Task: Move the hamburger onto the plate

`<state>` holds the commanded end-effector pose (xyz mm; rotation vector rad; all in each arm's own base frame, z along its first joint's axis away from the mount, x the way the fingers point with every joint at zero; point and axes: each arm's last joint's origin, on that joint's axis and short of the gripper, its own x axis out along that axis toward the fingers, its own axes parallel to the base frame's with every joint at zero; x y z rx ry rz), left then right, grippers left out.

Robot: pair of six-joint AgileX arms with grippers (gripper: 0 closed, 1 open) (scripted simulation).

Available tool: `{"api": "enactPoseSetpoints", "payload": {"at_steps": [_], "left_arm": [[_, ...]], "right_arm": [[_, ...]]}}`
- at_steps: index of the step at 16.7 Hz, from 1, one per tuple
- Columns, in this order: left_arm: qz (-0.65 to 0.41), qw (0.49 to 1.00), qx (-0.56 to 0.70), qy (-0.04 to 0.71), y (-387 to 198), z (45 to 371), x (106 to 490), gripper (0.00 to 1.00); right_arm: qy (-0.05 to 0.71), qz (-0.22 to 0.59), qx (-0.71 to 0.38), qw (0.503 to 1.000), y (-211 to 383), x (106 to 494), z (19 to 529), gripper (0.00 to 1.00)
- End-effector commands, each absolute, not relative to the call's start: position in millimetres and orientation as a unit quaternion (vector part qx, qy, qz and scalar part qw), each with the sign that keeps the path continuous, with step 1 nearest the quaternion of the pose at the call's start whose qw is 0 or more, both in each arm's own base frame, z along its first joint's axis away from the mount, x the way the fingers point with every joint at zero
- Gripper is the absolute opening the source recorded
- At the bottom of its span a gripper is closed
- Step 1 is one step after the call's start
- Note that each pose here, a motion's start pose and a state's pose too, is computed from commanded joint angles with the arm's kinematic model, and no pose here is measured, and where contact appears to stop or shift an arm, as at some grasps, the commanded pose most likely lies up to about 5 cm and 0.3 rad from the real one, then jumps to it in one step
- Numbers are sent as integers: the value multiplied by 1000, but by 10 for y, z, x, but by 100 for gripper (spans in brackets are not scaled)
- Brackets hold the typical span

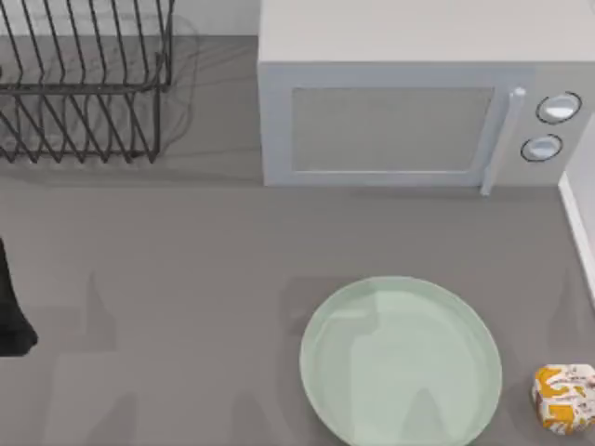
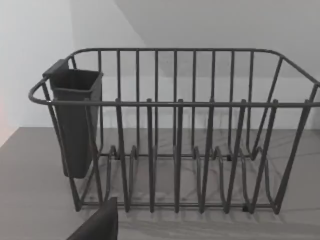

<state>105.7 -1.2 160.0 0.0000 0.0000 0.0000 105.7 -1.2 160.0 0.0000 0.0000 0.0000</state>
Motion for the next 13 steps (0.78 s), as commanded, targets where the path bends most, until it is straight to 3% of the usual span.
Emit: {"api": "enactPoseSetpoints", "payload": {"at_steps": [3,6,10,13], "left_arm": [[0,1000,0,0,-12,1600,1057,100],[0,1000,0,0,-12,1600,1057,100],[0,1000,0,0,-12,1600,1057,100],[0,1000,0,0,-12,1600,1057,100]], "right_arm": [[7,2,1,1000,-8,1059,1612,100],[59,15,6,998,25,1082,1699,100],[209,47,11,977,123,1219,1835,100],[358,68,4,931,244,1418,1867,100]]}}
